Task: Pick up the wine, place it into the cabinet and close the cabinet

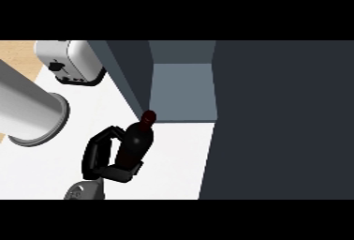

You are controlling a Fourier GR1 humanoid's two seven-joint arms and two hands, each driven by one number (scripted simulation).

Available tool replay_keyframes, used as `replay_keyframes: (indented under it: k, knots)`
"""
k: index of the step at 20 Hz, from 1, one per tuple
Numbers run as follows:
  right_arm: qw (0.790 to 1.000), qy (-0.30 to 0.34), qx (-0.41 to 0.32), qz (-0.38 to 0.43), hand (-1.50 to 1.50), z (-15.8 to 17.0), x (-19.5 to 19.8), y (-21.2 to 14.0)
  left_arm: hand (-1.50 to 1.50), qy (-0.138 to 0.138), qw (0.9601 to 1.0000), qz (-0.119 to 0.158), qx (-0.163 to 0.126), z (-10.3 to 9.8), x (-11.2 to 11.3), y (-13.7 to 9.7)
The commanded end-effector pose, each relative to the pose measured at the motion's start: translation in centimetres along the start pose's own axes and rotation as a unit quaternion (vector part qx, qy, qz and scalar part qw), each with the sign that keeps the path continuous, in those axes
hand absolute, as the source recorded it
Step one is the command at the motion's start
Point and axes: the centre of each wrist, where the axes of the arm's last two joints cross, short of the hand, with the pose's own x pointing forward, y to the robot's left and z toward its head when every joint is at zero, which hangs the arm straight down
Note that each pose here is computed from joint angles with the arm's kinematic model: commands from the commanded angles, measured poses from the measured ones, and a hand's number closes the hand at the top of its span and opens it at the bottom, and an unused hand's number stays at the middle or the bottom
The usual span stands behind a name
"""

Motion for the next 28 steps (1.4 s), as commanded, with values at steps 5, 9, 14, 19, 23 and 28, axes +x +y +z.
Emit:
replay_keyframes:
  k: [5,9,14,19,23,28]
  knots:
    - [0.999,0.006,0.033,-0.016,-1.5,1.5,1.6,-0.5,1.5,-0.04,0.9979,0.037,-0.035,-3.9,5.6,-3.7]
    - [0.999,0.008,0.025,-0.028,-1.5,1.7,0.9,-0.3,1.5,-0.042,0.995,0.08,-0.042,-5.8,9.6,-6.9]
    - [0.999,0.003,0.028,-0.029,-1.5,0.9,0.5,-0.6,1.5,-0.028,0.9948,0.089,-0.04,-6.3,11.7,-9.9]
    - [0.999,0.004,0.029,-0.027,-1.5,2.8,1.2,-0.7,1.5,-0.029,0.9955,0.087,-0.024,-9.2,16.8,-12.7]
    - [0.999,0.008,0.041,-0.02,-1.5,2.8,0.1,-0.5,1.5,-0.015,0.997,0.074,-0.016,-12.6,16.2,-14.2]
    - [0.999,-0.001,0.029,-0.026,-1.5,1.6,0.1,-0.3,1.5,0.001,0.9977,0.068,0.001,-15.1,17.6,-15.5]
